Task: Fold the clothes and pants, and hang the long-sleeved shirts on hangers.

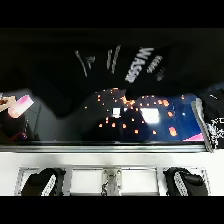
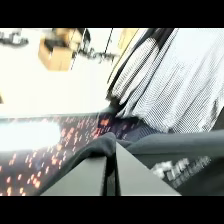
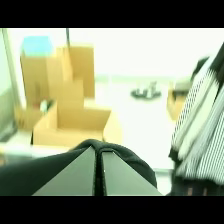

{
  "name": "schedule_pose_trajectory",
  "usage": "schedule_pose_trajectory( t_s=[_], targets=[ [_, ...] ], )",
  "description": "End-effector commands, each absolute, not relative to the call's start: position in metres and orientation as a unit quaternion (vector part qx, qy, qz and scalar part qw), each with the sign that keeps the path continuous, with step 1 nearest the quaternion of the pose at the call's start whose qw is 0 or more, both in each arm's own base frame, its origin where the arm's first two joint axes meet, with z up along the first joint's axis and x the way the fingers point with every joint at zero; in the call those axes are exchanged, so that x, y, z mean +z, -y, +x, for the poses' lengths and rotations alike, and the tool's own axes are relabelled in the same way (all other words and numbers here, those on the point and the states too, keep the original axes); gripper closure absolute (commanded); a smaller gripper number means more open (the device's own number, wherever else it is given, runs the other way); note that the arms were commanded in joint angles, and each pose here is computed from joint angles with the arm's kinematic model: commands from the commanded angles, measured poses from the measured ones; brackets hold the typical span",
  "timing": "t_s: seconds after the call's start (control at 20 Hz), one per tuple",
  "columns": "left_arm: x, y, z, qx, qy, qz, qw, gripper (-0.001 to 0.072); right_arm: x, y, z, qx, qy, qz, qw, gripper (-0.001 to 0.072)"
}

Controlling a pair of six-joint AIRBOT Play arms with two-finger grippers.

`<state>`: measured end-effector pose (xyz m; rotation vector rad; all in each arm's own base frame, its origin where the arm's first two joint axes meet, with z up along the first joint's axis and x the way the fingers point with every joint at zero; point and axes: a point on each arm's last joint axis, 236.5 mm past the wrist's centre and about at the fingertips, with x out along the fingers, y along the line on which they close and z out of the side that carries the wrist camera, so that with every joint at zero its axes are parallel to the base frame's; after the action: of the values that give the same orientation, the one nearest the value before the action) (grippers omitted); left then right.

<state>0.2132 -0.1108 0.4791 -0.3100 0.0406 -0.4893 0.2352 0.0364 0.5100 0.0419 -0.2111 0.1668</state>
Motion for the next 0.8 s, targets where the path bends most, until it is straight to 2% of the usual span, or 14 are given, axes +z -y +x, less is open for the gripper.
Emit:
schedule_pose_trajectory(
  t_s=[0.0, 0.1, 0.2, 0.35, 0.6, 0.75],
  targets=[
    [0.493, 0.111, 0.178, -0.247, 0.006, -0.154, 0.957, 0.0701, 0.524, -0.044, 0.204, 0.087, 0.132, 0.013, 0.987, 0.0698],
    [0.467, 0.111, 0.195, -0.237, -0.049, -0.15, 0.959, 0.0701, 0.509, -0.047, 0.214, 0.096, 0.096, 0.023, 0.99, 0.0697],
    [0.419, 0.101, 0.229, -0.2, -0.151, -0.149, 0.957, 0.0701, 0.484, -0.047, 0.236, 0.104, 0.042, 0.036, 0.993, 0.0698],
    [0.34, 0.091, 0.3, -0.161, -0.281, -0.151, 0.934, 0.0701, 0.421, -0.042, 0.298, 0.115, -0.086, 0.078, 0.987, 0.0698],
    [0.219, 0.083, 0.446, -0.125, -0.343, -0.173, 0.915, 0.07, 0.276, -0.041, 0.433, 0.136, -0.277, 0.116, 0.944, 0.0698],
    [0.17, 0.078, 0.512, -0.108, -0.358, -0.181, 0.909, 0.0701, 0.195, -0.035, 0.505, 0.12, -0.32, 0.138, 0.93, 0.0697]
  ],
)
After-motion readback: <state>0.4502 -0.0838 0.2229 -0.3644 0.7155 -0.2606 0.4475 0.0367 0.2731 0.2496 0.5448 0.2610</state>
